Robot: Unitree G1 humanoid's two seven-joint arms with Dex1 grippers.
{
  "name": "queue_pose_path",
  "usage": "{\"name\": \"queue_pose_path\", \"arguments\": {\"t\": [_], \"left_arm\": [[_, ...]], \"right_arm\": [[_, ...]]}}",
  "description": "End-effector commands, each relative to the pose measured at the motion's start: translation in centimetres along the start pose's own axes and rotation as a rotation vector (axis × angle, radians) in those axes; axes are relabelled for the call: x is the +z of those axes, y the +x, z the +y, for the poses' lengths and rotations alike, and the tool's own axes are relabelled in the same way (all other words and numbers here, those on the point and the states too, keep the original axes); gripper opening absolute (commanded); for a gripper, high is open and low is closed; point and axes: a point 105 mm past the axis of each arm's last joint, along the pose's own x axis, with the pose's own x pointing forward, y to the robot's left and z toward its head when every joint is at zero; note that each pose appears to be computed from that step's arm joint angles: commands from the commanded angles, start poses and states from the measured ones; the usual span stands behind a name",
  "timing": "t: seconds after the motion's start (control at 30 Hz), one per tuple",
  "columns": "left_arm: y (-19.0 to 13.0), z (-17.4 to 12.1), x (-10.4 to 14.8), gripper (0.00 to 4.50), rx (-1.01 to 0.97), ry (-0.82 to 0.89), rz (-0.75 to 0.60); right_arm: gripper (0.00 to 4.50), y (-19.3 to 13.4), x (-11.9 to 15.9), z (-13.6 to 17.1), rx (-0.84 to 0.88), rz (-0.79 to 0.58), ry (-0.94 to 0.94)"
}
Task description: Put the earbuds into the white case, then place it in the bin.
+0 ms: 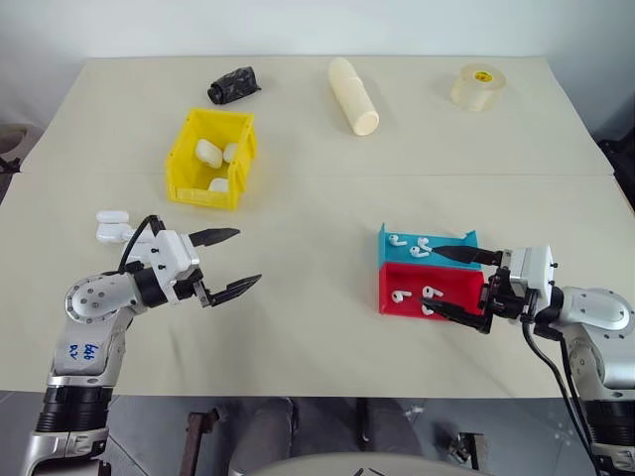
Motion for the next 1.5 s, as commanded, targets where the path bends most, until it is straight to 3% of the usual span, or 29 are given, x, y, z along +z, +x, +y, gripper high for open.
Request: {"name": "queue_pose_path", "arguments": {"t": [0.03,0.33,0.7,1.0,1.23,1.5], "left_arm": [[-0.2,0.4,0.4,4.46,0.011,0.027,-0.009],[-0.9,0.5,0.4,4.46,0.064,0.010,-0.017],[-8.7,2.3,-1.8,4.46,0.637,-0.095,0.103],[-16.4,0.0,-4.9,4.46,1.111,-0.380,0.252],[-16.0,0.1,-4.1,4.46,1.078,-0.447,0.300],[-14.2,3.4,-3.8,4.46,0.931,-0.548,0.540]], "right_arm": [[4.50,0.1,0.7,-0.2,-0.005,-0.027,-0.038],[4.50,0.5,0.6,-0.1,0.016,-0.038,-0.031],[4.50,4.1,2.6,1.0,0.123,-0.176,-0.039],[4.50,7.1,5.7,3.5,0.201,-0.335,-0.059],[4.50,7.1,5.9,3.1,0.197,-0.331,-0.056],[4.50,6.2,5.8,3.1,0.244,-0.283,-0.044]]}}
